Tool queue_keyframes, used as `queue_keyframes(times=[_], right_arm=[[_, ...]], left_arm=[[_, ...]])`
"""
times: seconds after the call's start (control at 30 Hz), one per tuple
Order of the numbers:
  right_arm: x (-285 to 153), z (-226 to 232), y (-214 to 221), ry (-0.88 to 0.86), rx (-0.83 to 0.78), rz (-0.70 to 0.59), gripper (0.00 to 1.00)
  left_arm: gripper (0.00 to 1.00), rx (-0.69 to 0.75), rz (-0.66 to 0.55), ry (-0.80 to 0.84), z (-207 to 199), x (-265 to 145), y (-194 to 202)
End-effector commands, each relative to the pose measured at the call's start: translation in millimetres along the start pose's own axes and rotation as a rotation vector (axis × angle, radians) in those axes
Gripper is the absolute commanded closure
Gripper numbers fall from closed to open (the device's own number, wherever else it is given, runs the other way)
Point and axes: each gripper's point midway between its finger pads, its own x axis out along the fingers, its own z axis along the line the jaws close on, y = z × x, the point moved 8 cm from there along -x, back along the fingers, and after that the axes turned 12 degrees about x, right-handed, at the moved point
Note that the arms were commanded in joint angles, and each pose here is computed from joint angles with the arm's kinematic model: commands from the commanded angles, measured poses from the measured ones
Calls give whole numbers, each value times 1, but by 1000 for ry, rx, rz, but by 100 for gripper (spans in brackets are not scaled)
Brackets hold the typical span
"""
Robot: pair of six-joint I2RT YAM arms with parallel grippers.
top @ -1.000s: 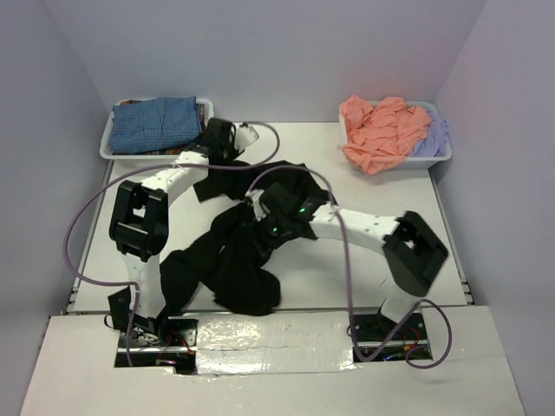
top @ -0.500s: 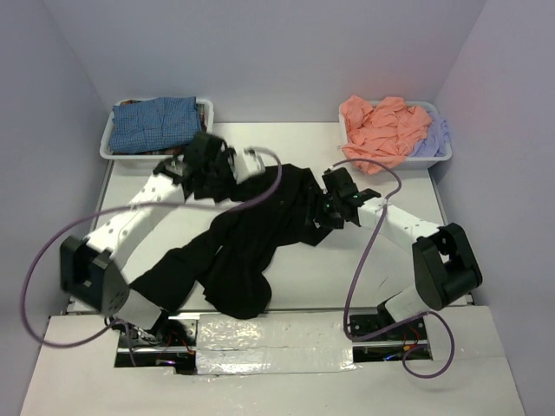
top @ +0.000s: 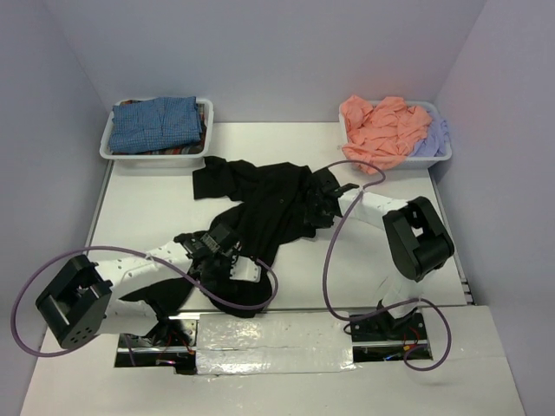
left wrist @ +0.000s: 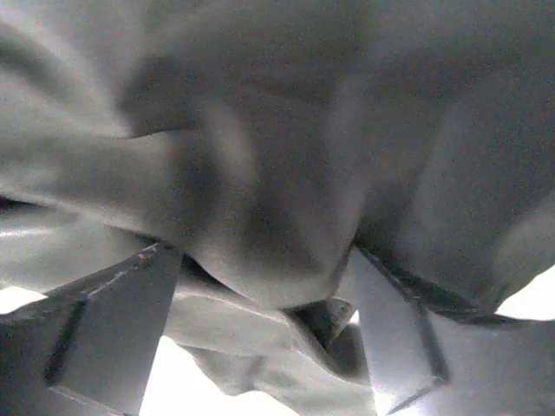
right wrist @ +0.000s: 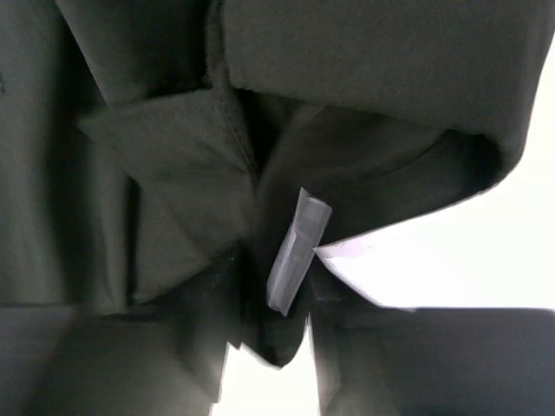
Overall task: Fold and stack the long sleeve shirts
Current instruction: Flatten the shirt out
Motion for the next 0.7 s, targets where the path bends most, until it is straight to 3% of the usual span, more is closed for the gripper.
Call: queue_keyframes(times=[0.0,0.03,0.07,0.1,0.13,0.23,0.27,0.33,0.43,0.63,0.67], right_arm=[[13,-4,3,36,-6,-1,69],[10,-1,0,20,-13,-10,78],[3,4,-5,-8,-28,-32,95],[-2,6,-8,-19,-35,-45,100],[-15,11,-15,-36,-51,-82,100],[-51,17,-32,-75,-85,-178,100],[-66,18,-39,-83,-120,-210,100],[-105,25,-52,-154,-208,-302,100],[-155,26,-59,-233,-313,-396,100],[-256,12,-83,-238,-417,-654,100],[-267,11,-83,-248,-424,-676,100]], left_arm=[[11,35,-25,-170,23,13,-6],[33,8,-20,-170,21,18,-4],[44,-7,-37,-184,23,20,-7],[61,-17,-42,-187,22,22,-7],[100,-43,-24,-230,25,22,-4],[100,-122,13,-360,48,7,12],[100,-229,54,-432,64,-4,35],[100,-400,84,-587,107,-42,70],[100,-499,61,-752,154,-103,97],[100,-484,-31,-978,208,-196,94],[100,-489,-25,-971,207,-195,96]])
